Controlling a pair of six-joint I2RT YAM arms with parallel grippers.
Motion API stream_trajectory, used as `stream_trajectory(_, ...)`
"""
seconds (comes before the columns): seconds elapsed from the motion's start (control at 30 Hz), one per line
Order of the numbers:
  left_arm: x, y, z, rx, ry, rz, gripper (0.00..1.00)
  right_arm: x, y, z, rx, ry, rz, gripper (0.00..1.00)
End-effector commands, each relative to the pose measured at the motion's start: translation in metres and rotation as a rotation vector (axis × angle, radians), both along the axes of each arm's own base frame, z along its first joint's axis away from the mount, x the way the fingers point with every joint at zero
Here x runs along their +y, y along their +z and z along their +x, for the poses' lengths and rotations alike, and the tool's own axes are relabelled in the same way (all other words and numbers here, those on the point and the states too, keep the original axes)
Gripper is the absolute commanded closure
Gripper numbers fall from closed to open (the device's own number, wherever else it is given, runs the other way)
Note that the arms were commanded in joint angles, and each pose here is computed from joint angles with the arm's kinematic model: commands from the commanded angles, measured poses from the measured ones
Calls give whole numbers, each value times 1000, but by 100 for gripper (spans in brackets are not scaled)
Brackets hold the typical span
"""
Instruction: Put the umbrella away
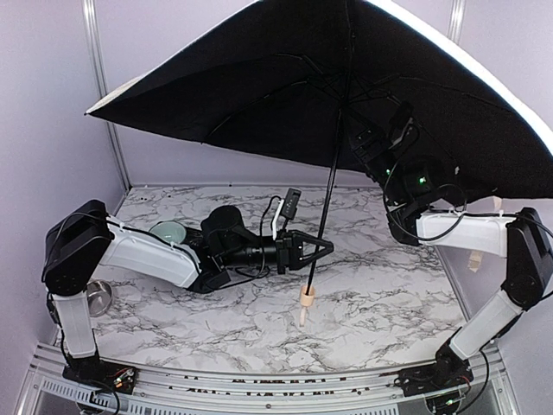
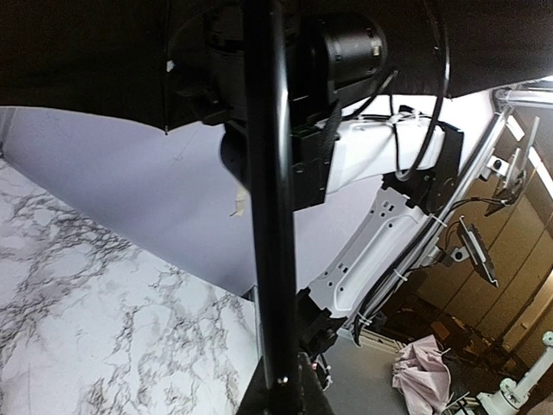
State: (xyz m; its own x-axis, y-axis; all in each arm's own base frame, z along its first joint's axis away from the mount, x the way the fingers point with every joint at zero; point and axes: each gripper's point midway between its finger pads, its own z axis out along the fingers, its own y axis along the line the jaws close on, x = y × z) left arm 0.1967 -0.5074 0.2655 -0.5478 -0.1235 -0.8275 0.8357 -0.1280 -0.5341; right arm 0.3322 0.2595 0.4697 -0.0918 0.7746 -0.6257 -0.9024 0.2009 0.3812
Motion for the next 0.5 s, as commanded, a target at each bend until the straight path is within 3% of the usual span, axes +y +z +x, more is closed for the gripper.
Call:
stream_trajectory(0.0, 29, 71, 12, -186, 84, -111, 100, 18, -21, 12, 7, -55, -274, 100)
stream_trajectory(0.17, 32, 83, 12, -265, 114, -73, 100, 41, -68, 18, 33, -2, -497, 100)
stream_trajectory(0.47, 39, 148, 20, -429, 224, -184, 100, 68, -137, 3, 83, 89, -589, 100)
